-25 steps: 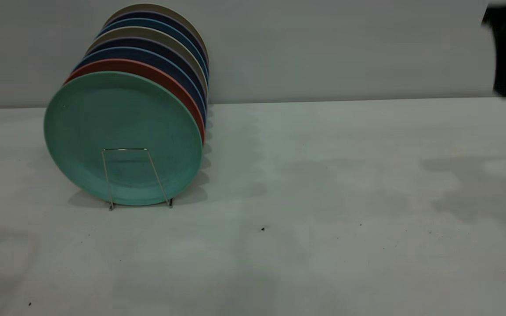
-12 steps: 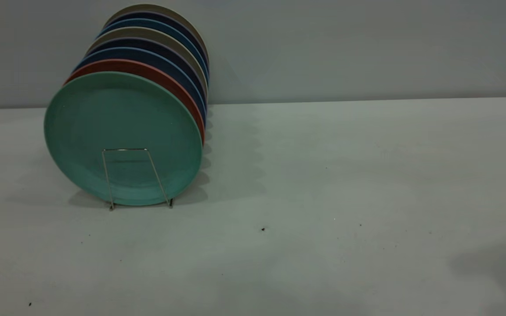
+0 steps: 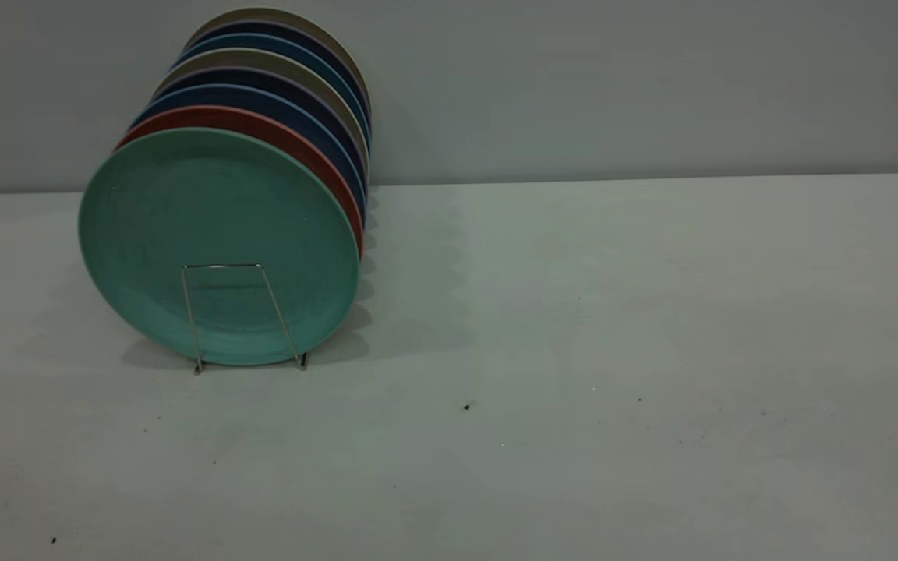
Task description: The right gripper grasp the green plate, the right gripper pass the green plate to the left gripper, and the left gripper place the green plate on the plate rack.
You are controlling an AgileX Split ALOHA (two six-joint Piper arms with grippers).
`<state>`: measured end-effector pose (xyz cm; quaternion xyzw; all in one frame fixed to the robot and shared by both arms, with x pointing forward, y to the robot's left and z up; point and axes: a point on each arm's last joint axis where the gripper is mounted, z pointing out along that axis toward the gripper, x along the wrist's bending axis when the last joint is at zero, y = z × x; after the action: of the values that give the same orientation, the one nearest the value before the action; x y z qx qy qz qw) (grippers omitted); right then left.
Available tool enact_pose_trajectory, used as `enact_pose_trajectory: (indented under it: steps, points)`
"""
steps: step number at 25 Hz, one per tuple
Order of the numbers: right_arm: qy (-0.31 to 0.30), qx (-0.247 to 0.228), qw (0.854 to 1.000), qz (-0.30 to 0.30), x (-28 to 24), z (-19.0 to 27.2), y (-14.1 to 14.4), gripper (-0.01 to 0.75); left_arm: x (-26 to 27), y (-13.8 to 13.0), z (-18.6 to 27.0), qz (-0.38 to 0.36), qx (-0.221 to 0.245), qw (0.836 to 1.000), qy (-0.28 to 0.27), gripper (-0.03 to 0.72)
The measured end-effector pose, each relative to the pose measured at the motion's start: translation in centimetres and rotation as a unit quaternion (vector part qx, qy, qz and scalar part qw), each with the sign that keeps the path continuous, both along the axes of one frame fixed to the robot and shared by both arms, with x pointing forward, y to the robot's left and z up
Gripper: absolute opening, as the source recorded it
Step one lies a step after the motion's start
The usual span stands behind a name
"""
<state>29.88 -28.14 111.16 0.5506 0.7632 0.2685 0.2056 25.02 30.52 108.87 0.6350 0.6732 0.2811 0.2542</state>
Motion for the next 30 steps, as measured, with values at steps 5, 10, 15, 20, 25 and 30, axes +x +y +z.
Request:
enact_pose_trajectory:
  steps: [5, 10, 15, 20, 25, 30]
  points:
    - [-0.087, 0.01, 0.996, -0.003, -4.2, -3.4, -0.5, 0.57, -3.3, -0.1, -0.1, 0.01, -0.01, 0.996, -0.087, 0.471]
    - [-0.106, 0.012, 0.994, -0.003, -5.8, -6.9, -0.7, 0.57, -4.8, -0.1, -1.8, 0.0, 0.002, 0.993, -0.12, 0.471]
    - [-0.136, 0.016, 0.991, -0.003, -6.5, -6.9, -0.7, 0.57, -3.9, -0.1, -3.8, -0.004, 0.003, 0.996, -0.084, 0.471]
    - [-0.139, 0.009, 0.99, 0.003, -6.3, -7.0, -0.7, 0.57, -3.2, 0.0, -5.0, -0.018, 0.007, 0.998, -0.067, 0.471]
    - [-0.138, 0.008, 0.99, 0.003, -6.3, -7.1, -0.7, 0.569, -3.0, 0.2, -5.4, -0.041, 0.017, 0.997, -0.061, 0.471]
    - [-0.138, 0.008, 0.99, 0.003, -6.3, -7.1, -0.7, 0.569, -2.9, 0.0, -5.7, -0.054, 0.014, 0.997, -0.057, 0.471]
